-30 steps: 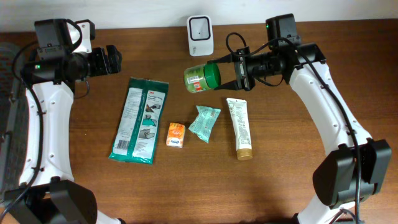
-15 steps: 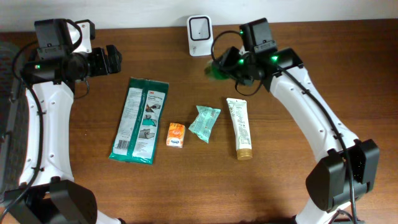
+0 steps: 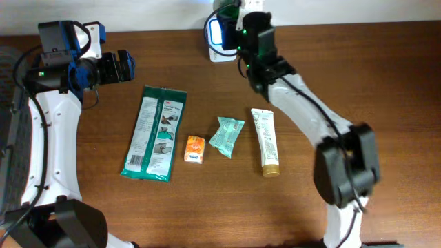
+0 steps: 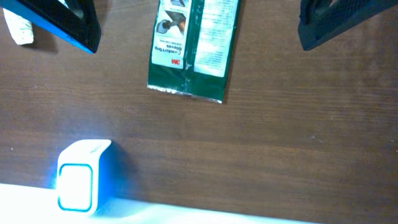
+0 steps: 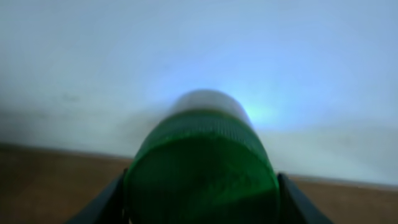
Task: Scan the item barcode
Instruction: 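Hold the bottle in front of the white barcode scanner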
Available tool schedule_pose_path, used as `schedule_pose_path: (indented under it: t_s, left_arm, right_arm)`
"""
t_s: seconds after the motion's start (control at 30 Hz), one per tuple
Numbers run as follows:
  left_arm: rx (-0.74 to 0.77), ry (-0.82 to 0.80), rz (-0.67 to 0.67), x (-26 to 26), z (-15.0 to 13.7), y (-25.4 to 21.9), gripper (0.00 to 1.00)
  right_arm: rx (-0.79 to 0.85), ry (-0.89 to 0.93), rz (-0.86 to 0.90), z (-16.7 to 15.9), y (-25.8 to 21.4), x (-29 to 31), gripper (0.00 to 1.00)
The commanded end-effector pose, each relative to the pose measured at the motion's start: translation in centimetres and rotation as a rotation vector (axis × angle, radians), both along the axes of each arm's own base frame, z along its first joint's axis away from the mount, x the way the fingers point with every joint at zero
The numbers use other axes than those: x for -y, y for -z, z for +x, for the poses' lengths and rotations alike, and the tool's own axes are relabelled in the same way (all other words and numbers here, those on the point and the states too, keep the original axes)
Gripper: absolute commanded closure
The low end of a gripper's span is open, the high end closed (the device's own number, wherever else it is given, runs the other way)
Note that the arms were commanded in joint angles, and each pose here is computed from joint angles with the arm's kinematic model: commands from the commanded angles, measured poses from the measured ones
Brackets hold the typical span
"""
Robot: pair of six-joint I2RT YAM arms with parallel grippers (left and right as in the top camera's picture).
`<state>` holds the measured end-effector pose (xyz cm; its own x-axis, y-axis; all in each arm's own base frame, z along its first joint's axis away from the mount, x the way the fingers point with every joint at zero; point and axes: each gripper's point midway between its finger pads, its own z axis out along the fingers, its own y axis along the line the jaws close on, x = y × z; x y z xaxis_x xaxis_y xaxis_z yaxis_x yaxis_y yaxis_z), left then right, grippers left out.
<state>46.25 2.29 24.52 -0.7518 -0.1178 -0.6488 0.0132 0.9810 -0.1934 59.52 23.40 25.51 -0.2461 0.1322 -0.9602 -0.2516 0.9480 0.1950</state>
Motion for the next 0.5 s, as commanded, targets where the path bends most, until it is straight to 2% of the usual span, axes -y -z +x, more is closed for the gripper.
schedule_pose_path:
  t_s: [0.0,0.13,0.47]
  left_arm:
    - [0.033,0.010,-0.001,0.2,0.1,-1.3,0.01]
    - [0.033,0.010,-0.001,0.2,0.1,-1.3,0.01]
    - [0.033,0.010,-0.001,0.2,0.1,-1.3,0.01]
  right_arm:
    - [0.121,0.004,-0.024,1.8,0.3,-0.7,0.72]
    - [0.190,0.033,-0.051,3.0,1.4,-0.6,0.75]
    - [0.162,0.051,-0.065,3.9,5.3,-0.6,0.75]
